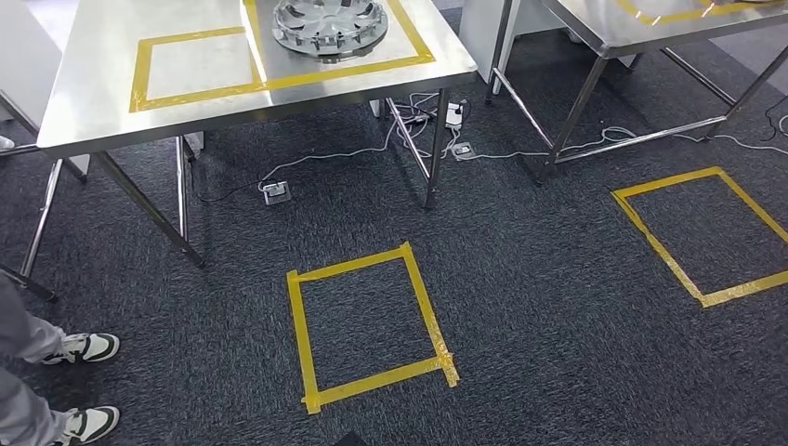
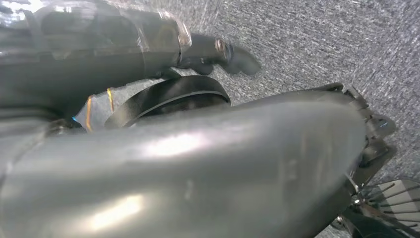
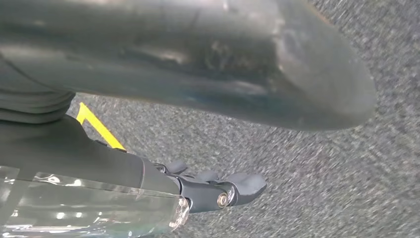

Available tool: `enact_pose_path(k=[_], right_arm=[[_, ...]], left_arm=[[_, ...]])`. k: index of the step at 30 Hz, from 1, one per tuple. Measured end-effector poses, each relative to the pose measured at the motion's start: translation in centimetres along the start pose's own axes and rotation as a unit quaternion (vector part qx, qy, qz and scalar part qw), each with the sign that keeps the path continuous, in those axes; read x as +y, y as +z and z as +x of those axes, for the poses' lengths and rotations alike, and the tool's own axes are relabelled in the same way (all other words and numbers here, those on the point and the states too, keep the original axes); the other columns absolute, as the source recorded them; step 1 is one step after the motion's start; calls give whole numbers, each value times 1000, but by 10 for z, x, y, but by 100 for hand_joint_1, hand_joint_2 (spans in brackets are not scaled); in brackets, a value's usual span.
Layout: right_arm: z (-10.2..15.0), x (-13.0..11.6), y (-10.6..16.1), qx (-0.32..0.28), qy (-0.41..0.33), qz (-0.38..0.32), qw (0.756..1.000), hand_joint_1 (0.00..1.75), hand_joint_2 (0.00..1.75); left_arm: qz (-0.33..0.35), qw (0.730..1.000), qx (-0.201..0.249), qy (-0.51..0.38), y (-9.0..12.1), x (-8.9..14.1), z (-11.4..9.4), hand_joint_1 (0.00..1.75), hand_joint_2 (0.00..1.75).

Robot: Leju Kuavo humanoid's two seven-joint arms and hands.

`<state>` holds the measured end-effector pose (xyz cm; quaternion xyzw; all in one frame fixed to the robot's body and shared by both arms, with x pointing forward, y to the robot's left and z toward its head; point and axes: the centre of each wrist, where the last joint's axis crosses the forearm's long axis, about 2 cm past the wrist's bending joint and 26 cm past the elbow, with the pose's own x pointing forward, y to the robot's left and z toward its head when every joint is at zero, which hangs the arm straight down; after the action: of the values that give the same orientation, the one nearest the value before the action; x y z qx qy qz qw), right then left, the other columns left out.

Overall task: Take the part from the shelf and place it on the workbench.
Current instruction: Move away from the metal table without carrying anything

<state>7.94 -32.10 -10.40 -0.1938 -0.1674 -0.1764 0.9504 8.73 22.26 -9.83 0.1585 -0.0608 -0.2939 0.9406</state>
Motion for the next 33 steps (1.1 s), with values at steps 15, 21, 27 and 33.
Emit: enact_pose_path(k=[15, 21, 27, 33], right_arm=[[-1, 2, 1, 5, 0, 1, 1000, 0, 0], [1, 5, 1, 4, -1, 3, 1000, 0, 0], [-7, 1, 2, 13, 0, -1, 1000, 0, 0], [-10, -2, 1, 10, 2, 1, 1000, 0, 0]], left_arm=[[6, 1000, 0, -18, -1, 3, 1, 0, 0], [5, 1000, 17, -18, 0, 1, 2, 0, 0], [6, 1000, 15, -18, 0, 3, 5, 0, 0], [5, 1000, 14, -18, 0, 6, 7, 0, 0]])
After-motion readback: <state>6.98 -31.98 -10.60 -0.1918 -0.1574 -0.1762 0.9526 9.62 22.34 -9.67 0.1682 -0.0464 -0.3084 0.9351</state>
